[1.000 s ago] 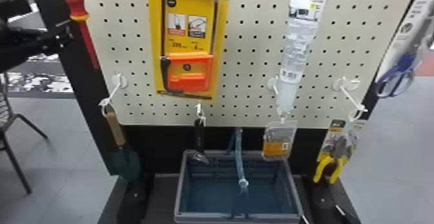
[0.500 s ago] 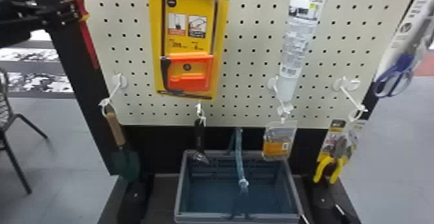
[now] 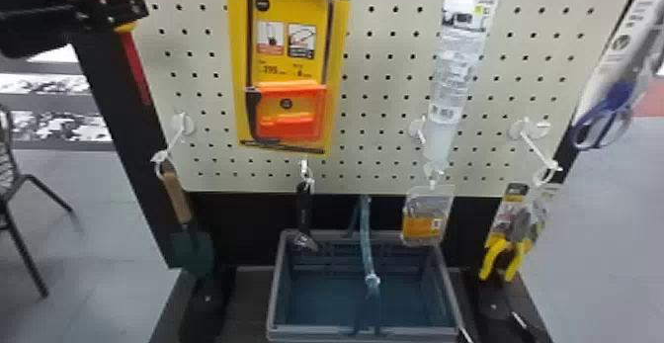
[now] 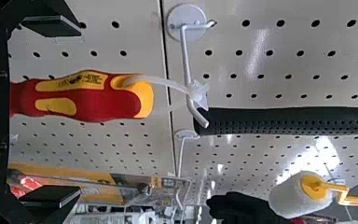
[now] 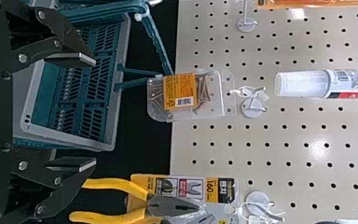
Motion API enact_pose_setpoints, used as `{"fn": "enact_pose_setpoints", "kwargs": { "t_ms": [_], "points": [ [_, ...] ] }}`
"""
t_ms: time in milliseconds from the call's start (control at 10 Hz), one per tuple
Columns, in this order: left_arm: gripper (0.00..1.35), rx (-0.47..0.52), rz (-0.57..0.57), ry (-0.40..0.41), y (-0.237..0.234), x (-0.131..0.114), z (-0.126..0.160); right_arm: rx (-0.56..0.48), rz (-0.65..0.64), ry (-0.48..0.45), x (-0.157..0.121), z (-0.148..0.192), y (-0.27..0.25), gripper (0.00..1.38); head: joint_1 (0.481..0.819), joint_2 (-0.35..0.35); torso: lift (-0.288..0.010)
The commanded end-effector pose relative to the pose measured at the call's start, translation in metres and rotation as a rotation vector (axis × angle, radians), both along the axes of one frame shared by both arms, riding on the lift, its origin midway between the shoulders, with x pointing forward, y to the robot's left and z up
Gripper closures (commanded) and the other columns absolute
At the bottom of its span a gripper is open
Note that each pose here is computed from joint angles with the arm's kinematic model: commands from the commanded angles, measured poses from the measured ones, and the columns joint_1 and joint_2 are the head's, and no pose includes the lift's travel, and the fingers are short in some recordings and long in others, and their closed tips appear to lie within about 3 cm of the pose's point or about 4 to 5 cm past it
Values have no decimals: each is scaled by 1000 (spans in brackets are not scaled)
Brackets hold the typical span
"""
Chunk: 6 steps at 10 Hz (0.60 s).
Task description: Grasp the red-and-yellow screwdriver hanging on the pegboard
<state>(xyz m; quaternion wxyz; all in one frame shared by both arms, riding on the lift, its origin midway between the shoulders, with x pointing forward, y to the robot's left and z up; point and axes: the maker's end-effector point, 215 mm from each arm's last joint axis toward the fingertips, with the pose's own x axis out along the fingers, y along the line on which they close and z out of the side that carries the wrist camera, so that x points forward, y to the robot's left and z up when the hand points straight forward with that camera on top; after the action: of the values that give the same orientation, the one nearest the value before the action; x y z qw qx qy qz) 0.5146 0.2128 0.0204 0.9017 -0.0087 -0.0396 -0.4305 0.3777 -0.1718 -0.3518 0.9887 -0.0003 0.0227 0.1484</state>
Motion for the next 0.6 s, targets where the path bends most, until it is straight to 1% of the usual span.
{"fn": "enact_pose_setpoints", "kwargs": {
  "t_ms": [0, 100, 300, 400, 500],
  "points": [
    [111, -12, -55, 26, -8, -1, 1, 0, 0, 4, 0, -2, 0, 507, 549, 0, -100],
    [121, -7, -73, 32, -10, -1, 3, 0, 1, 4, 0, -2, 1, 507, 549, 0, -100],
    [213, 24, -66, 15, -8, 0, 9, -1, 1, 4, 0, -2, 1, 507, 549, 0, -100],
    [280, 35, -62, 9, -7, 1, 10, -1, 1, 4, 0, -2, 1, 507, 549, 0, -100],
    [403, 45, -64, 7, -8, 0, 11, -1, 1, 4, 0, -2, 1, 507, 549, 0, -100]
  ]
}}
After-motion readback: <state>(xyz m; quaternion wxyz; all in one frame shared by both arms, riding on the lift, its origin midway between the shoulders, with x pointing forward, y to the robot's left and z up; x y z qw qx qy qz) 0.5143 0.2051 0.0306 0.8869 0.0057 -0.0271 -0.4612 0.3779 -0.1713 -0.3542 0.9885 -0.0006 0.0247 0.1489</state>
